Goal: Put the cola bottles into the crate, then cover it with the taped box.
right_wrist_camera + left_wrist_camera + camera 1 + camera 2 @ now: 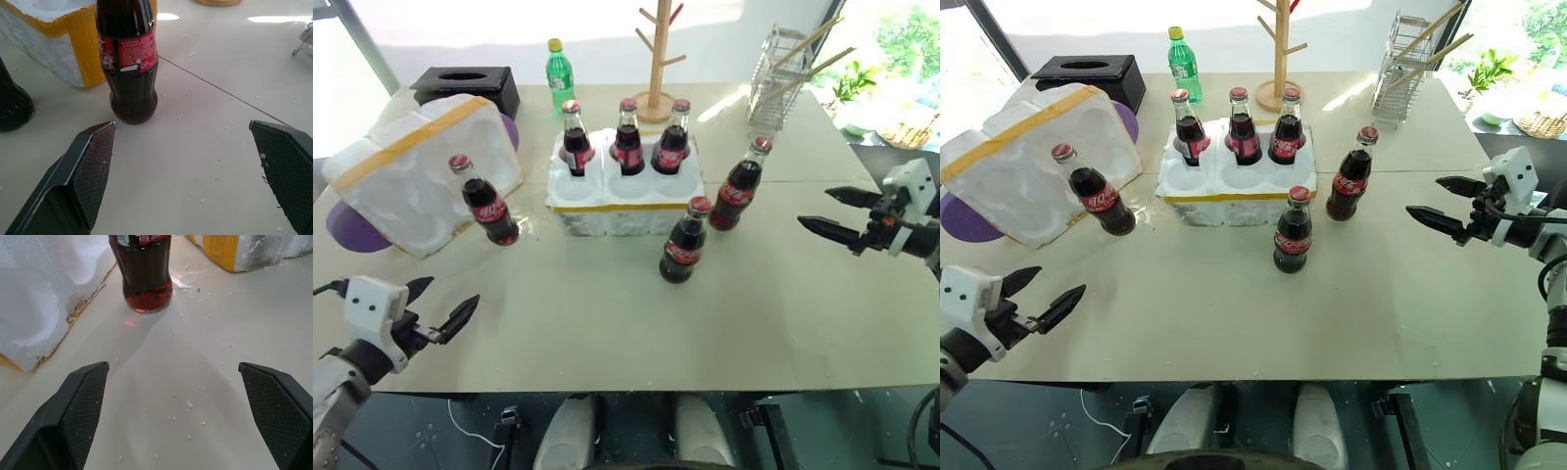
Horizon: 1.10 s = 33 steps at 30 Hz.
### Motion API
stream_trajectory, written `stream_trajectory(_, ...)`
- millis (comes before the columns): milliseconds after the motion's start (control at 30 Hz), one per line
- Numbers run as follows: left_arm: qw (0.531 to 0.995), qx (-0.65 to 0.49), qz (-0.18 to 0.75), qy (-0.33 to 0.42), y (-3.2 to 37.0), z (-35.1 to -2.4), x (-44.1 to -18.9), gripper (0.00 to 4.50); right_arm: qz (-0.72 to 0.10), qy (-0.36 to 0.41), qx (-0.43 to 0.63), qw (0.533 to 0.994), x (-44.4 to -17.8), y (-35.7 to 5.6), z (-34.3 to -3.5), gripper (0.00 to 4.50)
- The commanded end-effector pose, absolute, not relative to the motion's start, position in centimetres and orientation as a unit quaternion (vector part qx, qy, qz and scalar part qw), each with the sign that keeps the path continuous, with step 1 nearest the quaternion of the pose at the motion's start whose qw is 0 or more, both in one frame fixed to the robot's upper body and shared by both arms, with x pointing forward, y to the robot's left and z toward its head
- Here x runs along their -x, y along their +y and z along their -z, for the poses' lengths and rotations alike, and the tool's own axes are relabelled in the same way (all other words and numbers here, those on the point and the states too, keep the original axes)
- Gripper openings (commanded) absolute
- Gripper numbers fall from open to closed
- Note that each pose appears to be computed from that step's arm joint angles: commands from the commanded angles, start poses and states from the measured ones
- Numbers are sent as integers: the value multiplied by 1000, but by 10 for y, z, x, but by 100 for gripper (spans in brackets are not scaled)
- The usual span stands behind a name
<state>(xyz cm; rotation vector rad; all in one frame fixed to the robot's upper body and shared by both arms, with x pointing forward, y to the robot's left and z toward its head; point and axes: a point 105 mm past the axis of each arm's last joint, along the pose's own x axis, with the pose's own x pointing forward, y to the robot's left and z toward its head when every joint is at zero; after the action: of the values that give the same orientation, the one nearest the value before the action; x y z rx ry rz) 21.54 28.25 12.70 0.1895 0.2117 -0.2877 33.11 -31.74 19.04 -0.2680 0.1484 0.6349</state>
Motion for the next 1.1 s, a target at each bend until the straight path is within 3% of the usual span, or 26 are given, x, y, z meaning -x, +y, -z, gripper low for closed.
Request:
stream_trajectory(33, 978, -113, 150, 94, 278, -133, -216, 446, -306, 41, 139, 941, -330, -319, -205, 450)
stream_trajectory(467, 983, -107, 125, 78, 286, -140, -225, 446, -318, 48, 126, 938, -328, -315, -204, 450)
stream_trajectory(633, 988, -103, 112, 29, 290, -158, -242, 446, -334, 24, 116, 935, -321, -314, -245, 450)
stream_trajectory(833, 989, -86, 117, -5, 285, -171, -271, 446, -425, 37, 128, 896, -289, -282, -293, 450)
stream_trajectory(1100, 984, -102, 140, -29, 275, -181, -303, 446, -575, 44, 105, 810, -228, -217, -317, 450)
